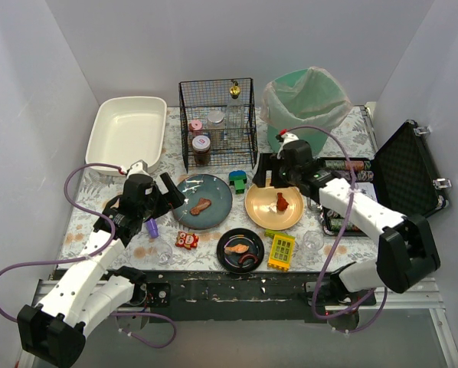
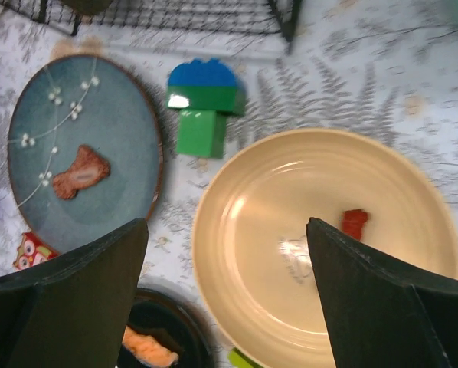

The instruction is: Clear the kitchen counter

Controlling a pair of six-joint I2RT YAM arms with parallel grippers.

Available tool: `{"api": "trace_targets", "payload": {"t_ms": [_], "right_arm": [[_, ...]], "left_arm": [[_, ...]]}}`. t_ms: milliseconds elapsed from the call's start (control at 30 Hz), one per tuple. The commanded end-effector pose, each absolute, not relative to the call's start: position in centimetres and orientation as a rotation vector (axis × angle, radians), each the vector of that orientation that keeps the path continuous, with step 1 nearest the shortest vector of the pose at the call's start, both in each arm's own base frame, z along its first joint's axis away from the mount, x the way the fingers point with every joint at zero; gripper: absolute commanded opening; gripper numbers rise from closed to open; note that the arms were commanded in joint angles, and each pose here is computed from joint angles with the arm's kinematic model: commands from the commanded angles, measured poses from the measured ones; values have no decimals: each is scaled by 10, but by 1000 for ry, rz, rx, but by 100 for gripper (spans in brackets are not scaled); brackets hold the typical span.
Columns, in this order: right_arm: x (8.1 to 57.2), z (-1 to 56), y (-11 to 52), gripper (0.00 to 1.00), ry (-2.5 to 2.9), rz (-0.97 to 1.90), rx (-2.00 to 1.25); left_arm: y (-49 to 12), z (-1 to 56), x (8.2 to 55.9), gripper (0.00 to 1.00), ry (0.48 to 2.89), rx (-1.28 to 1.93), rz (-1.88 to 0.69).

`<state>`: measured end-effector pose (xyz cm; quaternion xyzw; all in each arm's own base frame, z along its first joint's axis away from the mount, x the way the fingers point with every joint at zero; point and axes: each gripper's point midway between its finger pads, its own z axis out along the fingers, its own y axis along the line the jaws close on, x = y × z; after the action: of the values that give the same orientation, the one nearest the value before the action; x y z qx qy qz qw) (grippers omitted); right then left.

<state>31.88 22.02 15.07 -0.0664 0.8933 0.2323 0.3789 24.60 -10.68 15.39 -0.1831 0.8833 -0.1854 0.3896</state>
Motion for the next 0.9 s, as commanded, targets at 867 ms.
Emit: {"api": "trace_targets", "payload": {"t_ms": [867], "right_arm": [[289,61,353,56,2586,672,-124]], "left_arm": [[-104,165,244,98,2227,-464,-473]]}}
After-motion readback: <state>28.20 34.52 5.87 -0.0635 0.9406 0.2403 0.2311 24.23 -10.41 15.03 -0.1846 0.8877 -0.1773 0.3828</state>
